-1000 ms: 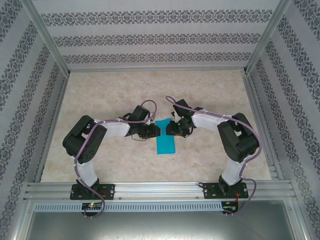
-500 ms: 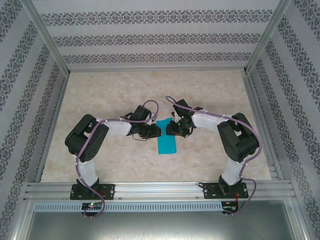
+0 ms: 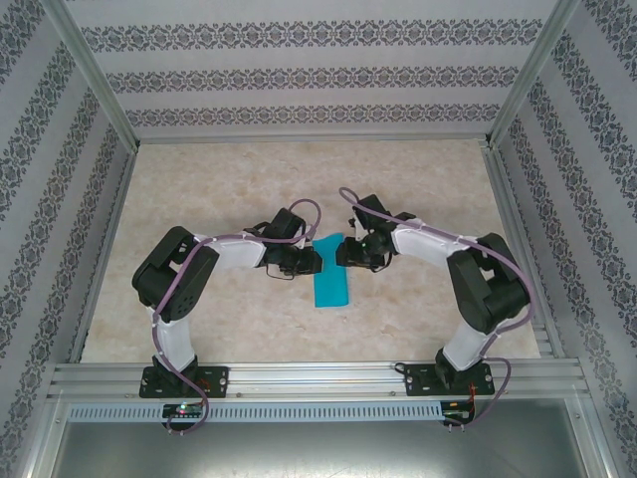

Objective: Fold a paper plane with a square sheet of paper (pick it up from the middle)
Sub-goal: Hold the square sheet of paper at the center of the table, then fold the square sheet of paper in half at the center of the table.

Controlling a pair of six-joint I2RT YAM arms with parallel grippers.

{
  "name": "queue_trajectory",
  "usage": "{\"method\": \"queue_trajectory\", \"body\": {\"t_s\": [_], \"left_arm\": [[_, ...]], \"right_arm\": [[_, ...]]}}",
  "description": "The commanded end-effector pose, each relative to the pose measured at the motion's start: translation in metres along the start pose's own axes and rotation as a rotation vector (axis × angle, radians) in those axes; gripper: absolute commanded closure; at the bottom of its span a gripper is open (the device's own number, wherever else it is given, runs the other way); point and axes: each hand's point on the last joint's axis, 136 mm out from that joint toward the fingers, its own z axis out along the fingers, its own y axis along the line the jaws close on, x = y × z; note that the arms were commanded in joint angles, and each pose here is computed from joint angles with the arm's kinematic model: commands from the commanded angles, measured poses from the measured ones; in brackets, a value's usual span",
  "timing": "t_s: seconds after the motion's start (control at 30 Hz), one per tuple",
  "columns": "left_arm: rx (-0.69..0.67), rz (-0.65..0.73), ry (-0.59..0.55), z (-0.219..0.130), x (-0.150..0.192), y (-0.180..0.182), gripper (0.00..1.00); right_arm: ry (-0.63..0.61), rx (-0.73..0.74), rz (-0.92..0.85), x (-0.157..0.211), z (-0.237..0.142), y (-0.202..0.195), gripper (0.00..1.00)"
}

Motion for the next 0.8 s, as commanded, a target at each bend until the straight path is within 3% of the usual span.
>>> {"method": "queue_trajectory", "body": {"t_s": [0.0,0.17,0.33,0.77], "left_arm": [[-0.233,0.001,0.094,0.029,0.037,0.064,0.76],[-0.234,0.003,0.099,0.032,0.039,0.064,0.76],[-0.230,0.009,0.106,0.034,0.039,0.062,0.76],[-0.255,0.012,0.111,0.033,0.042,0.067,0.76]], "right_arm": [[-0.035,-0.024,0.002,0.005,-0.021,0.005,0.53],[-0.066,-0.251,0.070,0.007,-0.029,0.040,0.76],[-0.020,-0.310,0.083,0.010,-0.012,0.056,0.87],[0.059,-0.147,0.082,0.012,0.029,0.014,0.91]]}}
